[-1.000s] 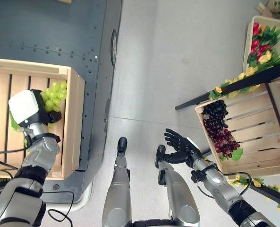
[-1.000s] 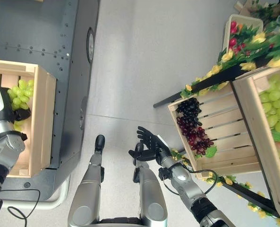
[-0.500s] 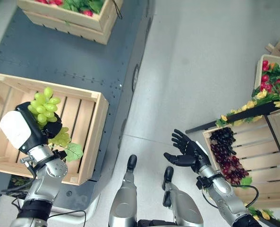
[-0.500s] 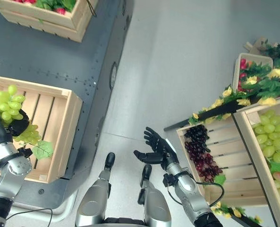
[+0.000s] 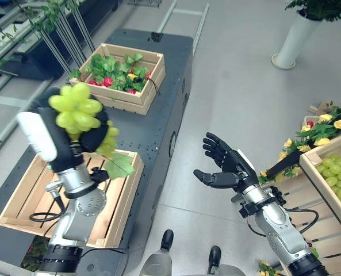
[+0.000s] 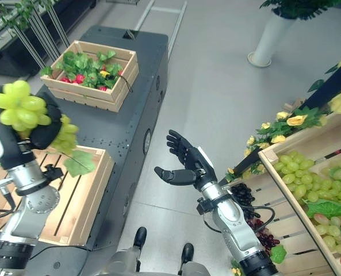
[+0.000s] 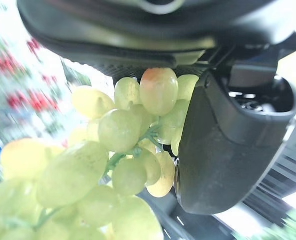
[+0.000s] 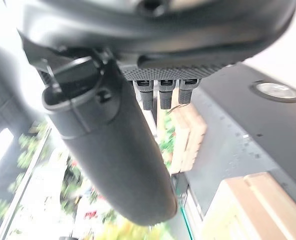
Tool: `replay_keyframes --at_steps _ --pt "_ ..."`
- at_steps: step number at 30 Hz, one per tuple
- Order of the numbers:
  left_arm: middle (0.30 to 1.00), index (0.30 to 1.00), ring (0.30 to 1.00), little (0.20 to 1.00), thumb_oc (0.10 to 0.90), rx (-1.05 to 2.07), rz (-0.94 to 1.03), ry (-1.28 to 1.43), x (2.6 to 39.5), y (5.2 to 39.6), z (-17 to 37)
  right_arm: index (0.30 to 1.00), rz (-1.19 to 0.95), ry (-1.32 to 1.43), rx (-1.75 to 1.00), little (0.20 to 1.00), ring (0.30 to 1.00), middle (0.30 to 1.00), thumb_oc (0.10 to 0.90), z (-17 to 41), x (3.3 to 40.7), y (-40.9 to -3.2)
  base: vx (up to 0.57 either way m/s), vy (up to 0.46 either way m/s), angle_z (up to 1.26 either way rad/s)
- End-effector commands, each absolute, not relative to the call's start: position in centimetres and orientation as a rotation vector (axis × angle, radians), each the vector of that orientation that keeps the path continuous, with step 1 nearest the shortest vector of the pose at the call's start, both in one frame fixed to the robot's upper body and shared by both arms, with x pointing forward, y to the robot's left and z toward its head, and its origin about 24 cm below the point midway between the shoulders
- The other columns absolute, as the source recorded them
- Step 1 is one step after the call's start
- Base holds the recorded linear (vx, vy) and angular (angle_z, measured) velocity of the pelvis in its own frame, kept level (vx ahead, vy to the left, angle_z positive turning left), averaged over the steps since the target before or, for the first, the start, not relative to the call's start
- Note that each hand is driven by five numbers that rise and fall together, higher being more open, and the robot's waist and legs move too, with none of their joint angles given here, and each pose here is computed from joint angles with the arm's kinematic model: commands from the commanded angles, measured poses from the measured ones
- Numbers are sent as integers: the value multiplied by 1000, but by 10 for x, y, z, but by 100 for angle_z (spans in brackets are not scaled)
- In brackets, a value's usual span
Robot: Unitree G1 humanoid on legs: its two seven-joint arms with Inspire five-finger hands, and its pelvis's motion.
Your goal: Pick up the fruits from the basket on one side to the basket on the other side
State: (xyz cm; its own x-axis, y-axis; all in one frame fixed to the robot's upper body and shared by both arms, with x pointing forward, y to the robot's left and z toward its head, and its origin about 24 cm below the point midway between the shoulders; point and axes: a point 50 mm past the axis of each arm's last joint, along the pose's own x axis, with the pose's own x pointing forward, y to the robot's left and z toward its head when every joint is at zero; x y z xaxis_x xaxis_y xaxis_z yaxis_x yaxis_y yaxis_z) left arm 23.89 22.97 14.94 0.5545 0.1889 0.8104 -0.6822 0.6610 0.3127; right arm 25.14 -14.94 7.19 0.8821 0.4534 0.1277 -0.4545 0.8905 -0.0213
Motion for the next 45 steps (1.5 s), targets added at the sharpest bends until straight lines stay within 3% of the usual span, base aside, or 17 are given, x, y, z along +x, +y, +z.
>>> replay_keyframes --at_steps 1,13,31,45 --pt "300 300 300 300 400 494 430 -901 246 222 172 900 651 -307 40 900 900 900 800 114 253 -122 35 -18 -4" --pt "300 300 300 300 400 139 62 -720 255 180 158 900 672 -372 19 900 900 900 800 135 254 -111 33 -9 -4" --pt "300 300 300 300 400 23 -35 -725 249 163 154 900 762 -205 303 900 900 900 800 112 246 -98 1 -1 0" --pt "300 300 300 300 400 -275 -319 -606 248 139 146 900 929 -121 389 900 900 900 800 106 236 -82 5 -6 -4"
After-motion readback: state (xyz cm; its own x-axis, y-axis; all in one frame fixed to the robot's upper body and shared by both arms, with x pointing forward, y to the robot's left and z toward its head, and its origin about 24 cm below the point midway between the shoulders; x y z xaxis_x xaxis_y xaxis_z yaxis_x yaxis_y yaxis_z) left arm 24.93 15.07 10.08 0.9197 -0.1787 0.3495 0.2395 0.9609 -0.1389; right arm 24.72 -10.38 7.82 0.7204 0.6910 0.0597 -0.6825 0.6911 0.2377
